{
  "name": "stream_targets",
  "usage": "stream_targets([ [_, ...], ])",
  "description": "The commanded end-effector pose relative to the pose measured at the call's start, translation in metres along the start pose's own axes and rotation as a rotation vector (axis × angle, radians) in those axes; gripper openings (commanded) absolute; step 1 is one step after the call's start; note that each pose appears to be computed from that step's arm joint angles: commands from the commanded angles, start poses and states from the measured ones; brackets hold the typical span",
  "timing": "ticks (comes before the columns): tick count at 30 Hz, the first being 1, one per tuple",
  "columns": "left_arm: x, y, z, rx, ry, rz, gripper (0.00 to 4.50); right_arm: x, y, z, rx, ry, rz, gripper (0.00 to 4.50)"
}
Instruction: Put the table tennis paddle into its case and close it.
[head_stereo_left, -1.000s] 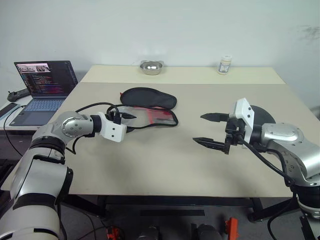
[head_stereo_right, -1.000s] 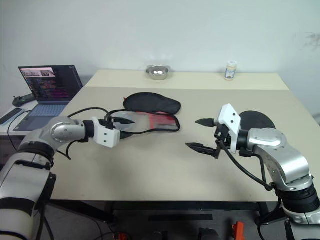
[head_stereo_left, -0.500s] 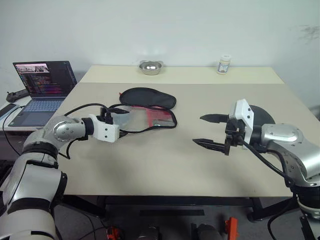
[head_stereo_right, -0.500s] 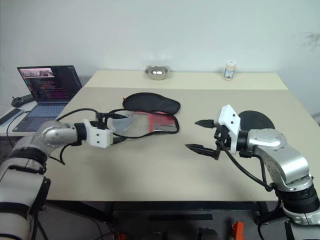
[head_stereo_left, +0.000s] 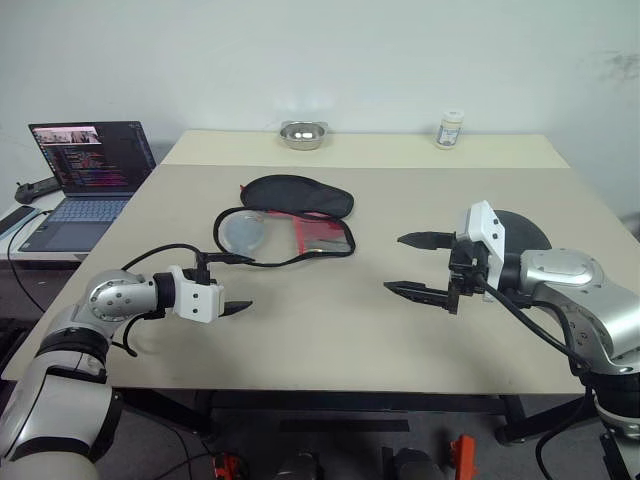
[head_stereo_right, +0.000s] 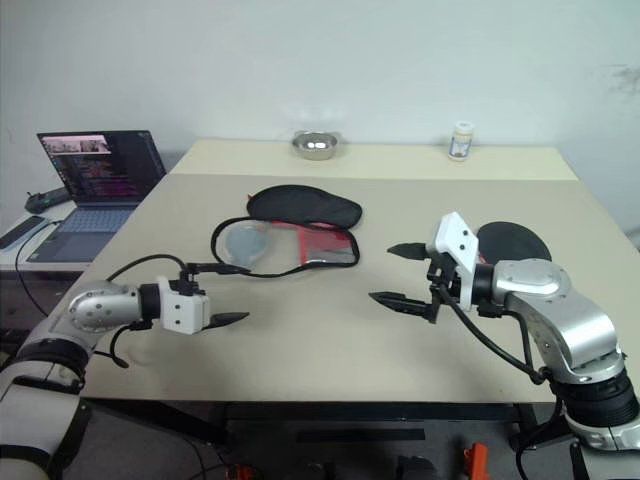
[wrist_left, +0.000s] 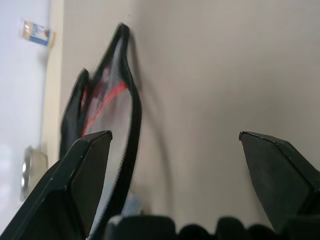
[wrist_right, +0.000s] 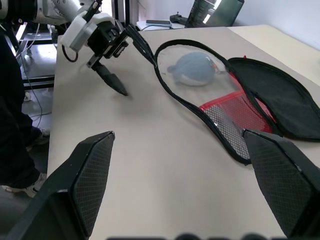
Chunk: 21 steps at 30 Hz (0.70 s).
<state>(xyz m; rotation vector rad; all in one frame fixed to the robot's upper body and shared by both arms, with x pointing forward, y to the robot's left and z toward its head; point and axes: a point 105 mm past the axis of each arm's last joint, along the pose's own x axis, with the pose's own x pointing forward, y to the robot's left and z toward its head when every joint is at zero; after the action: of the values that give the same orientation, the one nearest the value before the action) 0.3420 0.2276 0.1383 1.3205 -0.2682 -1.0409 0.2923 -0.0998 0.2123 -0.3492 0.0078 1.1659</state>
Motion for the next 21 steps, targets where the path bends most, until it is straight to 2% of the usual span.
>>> stream_targets([
  [1, 0.008, 0.023, 0.011, -0.019, -0.058, 0.14, 4.45, -0.002, 0.004, 0.009, -0.047, -0.011, 0.006, 4.5],
  [4, 0.014, 0.029, 0.012, -0.116, -0.08, 0.213, 4.45, -0.002, 0.003, 0.009, -0.05, -0.012, -0.004, 4.5],
  [8, 0.029, 0.028, 0.023, -0.391, -0.161, 0.331, 4.45, 0.0, 0.0, 0.007, -0.053, -0.01, -0.029, 4.5],
  [12, 0.029, 0.037, 0.033, -0.517, -0.187, 0.379, 4.45, 0.007, -0.01, -0.002, -0.077, 0.025, -0.091, 4.5],
  [18, 0.009, 0.069, 0.031, -0.684, -0.199, 0.414, 4.45, 0.031, -0.017, -0.014, -0.116, 0.043, -0.131, 4.5],
  [21, -0.012, 0.089, 0.03, -0.858, -0.248, 0.4, 4.45, 0.05, -0.016, -0.022, -0.096, 0.036, -0.134, 4.5],
])
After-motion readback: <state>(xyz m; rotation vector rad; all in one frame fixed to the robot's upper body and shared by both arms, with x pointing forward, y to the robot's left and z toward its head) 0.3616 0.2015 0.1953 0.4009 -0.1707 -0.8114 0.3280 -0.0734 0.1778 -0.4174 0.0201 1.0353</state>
